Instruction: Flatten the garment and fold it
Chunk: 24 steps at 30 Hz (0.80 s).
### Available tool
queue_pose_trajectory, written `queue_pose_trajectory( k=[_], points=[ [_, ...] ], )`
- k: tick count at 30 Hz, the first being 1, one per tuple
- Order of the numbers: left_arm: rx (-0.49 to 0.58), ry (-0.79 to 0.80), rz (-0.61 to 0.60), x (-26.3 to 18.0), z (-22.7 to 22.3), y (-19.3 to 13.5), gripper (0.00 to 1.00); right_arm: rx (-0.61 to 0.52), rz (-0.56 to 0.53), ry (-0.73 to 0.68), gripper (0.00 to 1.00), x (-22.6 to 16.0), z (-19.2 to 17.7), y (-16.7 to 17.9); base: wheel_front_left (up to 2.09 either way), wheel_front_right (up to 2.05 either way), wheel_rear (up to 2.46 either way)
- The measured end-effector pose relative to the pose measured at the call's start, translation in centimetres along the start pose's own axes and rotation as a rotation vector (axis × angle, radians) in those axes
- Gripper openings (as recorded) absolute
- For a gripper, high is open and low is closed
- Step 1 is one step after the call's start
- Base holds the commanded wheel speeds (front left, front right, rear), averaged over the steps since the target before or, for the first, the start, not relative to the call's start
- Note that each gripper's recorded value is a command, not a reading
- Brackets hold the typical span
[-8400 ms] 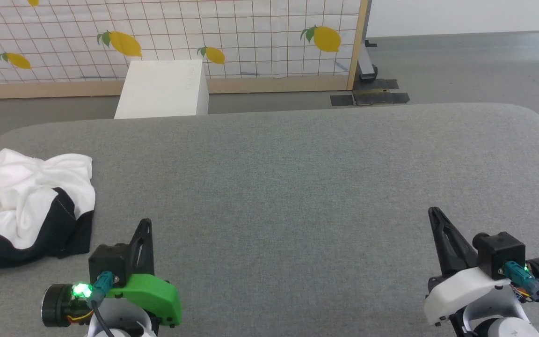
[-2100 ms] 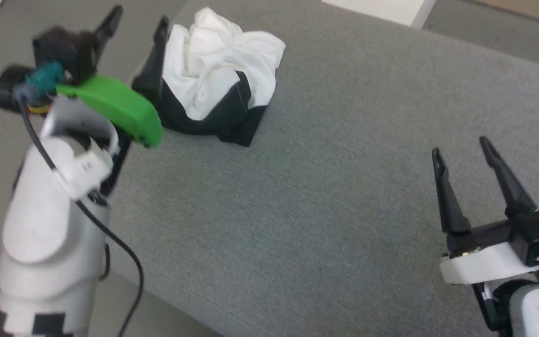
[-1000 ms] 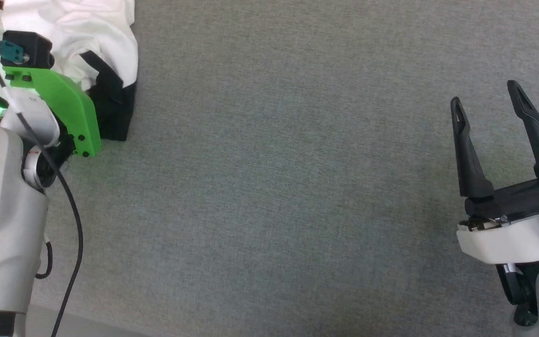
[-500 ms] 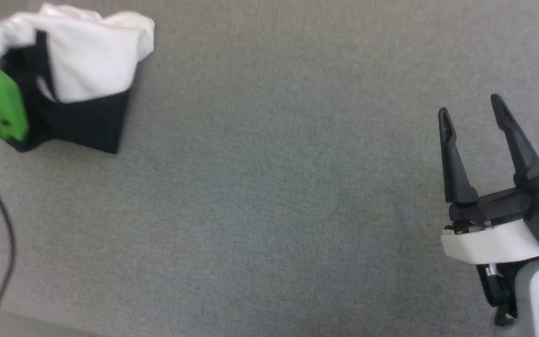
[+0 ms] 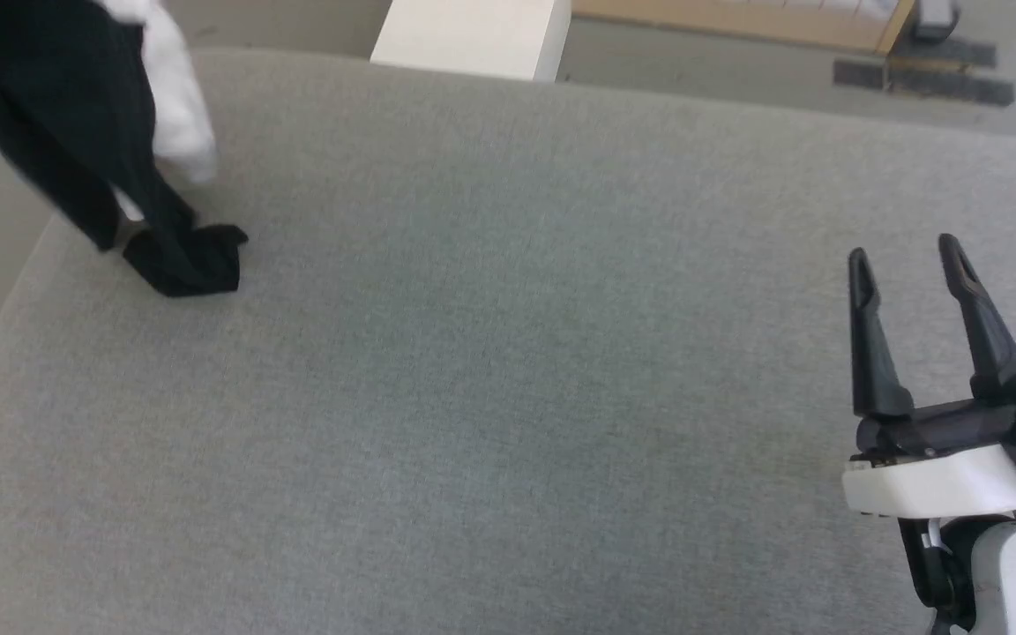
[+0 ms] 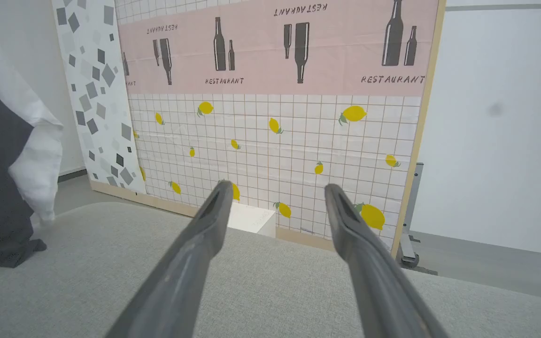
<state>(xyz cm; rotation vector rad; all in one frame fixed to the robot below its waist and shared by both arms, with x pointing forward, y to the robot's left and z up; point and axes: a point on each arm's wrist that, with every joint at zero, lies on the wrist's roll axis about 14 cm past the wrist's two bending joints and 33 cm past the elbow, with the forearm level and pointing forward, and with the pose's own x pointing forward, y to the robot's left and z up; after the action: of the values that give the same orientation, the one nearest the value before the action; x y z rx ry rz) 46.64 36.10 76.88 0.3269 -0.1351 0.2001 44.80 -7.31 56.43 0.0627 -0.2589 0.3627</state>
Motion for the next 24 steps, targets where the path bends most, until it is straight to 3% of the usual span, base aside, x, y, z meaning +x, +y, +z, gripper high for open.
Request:
queue_pose_trajectory(
  k=[5, 11, 18, 24],
  points=[
    [-0.067, -0.253, -0.047, -0.4, 9.9, -2.3, 0.0, -0.001, -0.042, -0.043, 1.0, -0.9, 1.9, -1.2, 0.0, 0.0, 0.0],
    [-0.169, -0.432, -0.196, -1.1, 17.8, -7.8, 0.0, -0.014, -0.101, -0.057, 1.0, -2.5, 2.8, -3.0, 0.0, 0.0, 0.0],
    [-0.32, -0.542, -0.392, -2.1, 23.1, -15.0, 0.0, -0.039, -0.178, -0.074, 1.0, -4.1, 3.7, -5.4, 0.0, 0.0, 0.0],
    [-0.452, -0.544, -0.562, -3.1, 24.7, -21.3, 0.0, -0.064, -0.27, -0.078, 1.0, -5.8, 4.2, -8.3, 0.0, 0.0, 0.0]
  ],
)
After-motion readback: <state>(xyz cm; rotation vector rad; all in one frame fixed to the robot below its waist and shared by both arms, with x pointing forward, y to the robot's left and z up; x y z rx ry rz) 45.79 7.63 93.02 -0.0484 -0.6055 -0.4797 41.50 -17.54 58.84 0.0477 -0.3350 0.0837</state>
